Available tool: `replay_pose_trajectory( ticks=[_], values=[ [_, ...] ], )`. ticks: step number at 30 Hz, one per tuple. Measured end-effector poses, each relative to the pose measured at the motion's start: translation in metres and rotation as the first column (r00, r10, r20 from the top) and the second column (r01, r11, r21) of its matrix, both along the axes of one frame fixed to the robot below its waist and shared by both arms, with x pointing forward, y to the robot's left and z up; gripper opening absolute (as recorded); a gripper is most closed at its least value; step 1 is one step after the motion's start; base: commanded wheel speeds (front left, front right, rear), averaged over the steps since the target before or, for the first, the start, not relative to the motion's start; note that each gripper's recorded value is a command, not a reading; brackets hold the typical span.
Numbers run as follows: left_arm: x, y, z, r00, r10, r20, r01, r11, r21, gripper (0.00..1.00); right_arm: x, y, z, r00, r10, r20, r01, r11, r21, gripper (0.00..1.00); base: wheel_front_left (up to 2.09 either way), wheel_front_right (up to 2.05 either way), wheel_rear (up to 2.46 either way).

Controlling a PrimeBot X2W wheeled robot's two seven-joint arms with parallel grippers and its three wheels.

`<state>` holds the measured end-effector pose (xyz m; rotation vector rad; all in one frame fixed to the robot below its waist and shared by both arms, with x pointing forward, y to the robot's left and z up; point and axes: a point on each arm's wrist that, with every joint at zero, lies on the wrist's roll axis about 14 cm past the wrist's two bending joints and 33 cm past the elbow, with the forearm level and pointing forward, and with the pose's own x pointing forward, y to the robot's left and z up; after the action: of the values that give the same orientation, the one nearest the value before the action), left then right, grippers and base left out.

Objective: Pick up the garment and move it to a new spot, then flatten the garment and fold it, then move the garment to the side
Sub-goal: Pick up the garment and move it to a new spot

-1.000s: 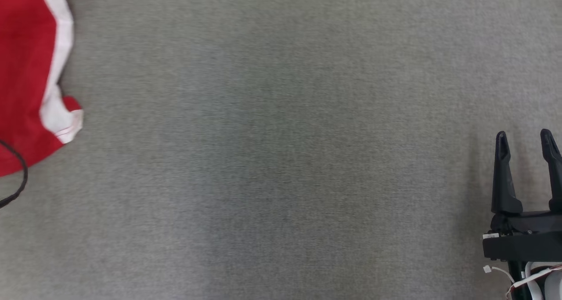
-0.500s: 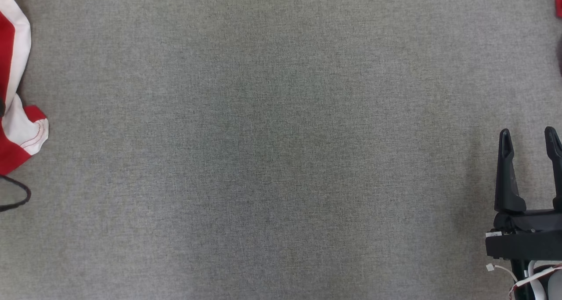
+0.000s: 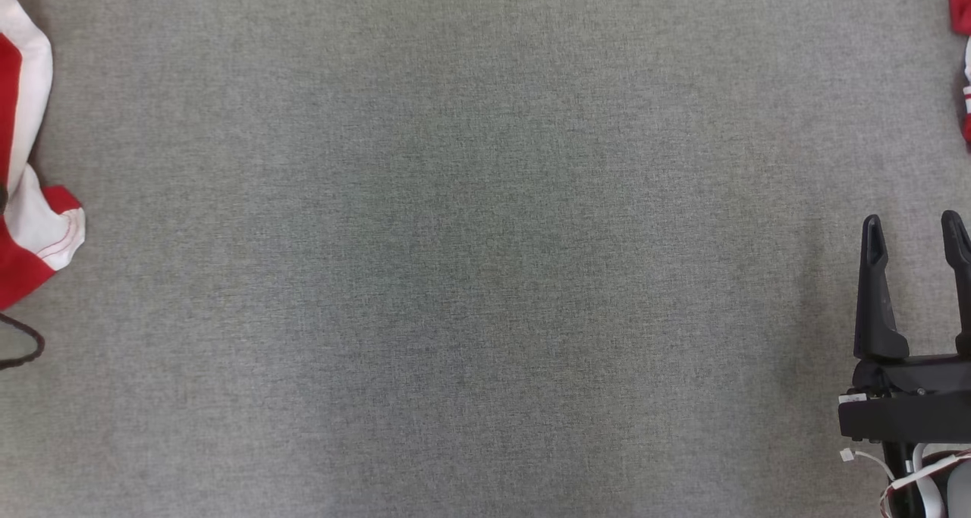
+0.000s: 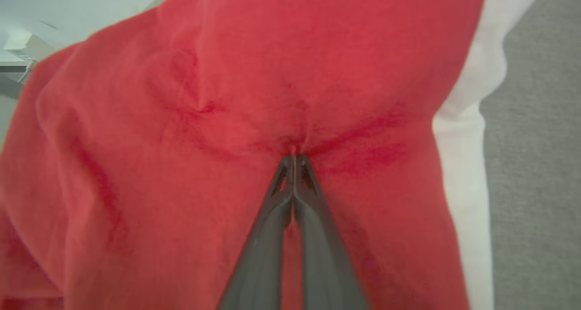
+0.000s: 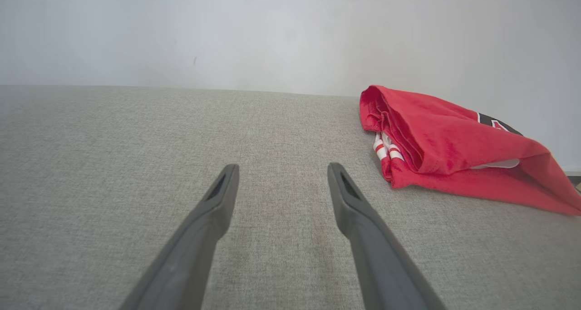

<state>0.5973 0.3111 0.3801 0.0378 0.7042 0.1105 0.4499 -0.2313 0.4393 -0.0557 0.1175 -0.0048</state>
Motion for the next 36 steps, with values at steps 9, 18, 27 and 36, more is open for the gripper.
replay_pose_trajectory(
  ticks=[9,18,27,36],
  values=[
    [0.019,0.011,0.072,0.959,-0.049,0.278,0.022,0.995,0.101,0.00,-0.001,0.011,0.007,1.000,0.020,0.023,-0.021,0.999,0.036,1.00,0.00,0.00,0.00],
    [0.034,-0.012,0.209,0.777,-0.193,0.599,0.075,0.974,0.216,0.00,-0.008,0.027,0.022,0.997,0.036,0.072,-0.044,0.993,0.108,1.00,0.00,0.00,0.00],
    [0.027,-0.130,0.348,0.459,-0.416,0.785,0.260,0.908,0.329,0.00,-0.030,0.021,0.040,0.991,-0.017,0.129,-0.004,0.986,0.164,1.00,0.00,0.00,0.00],
    [-0.004,-0.286,0.386,0.214,-0.521,0.826,0.546,0.765,0.341,0.00,-0.062,-0.012,0.045,0.981,-0.137,0.137,0.111,0.977,0.180,1.00,0.00,0.00,0.00]
  ],
)
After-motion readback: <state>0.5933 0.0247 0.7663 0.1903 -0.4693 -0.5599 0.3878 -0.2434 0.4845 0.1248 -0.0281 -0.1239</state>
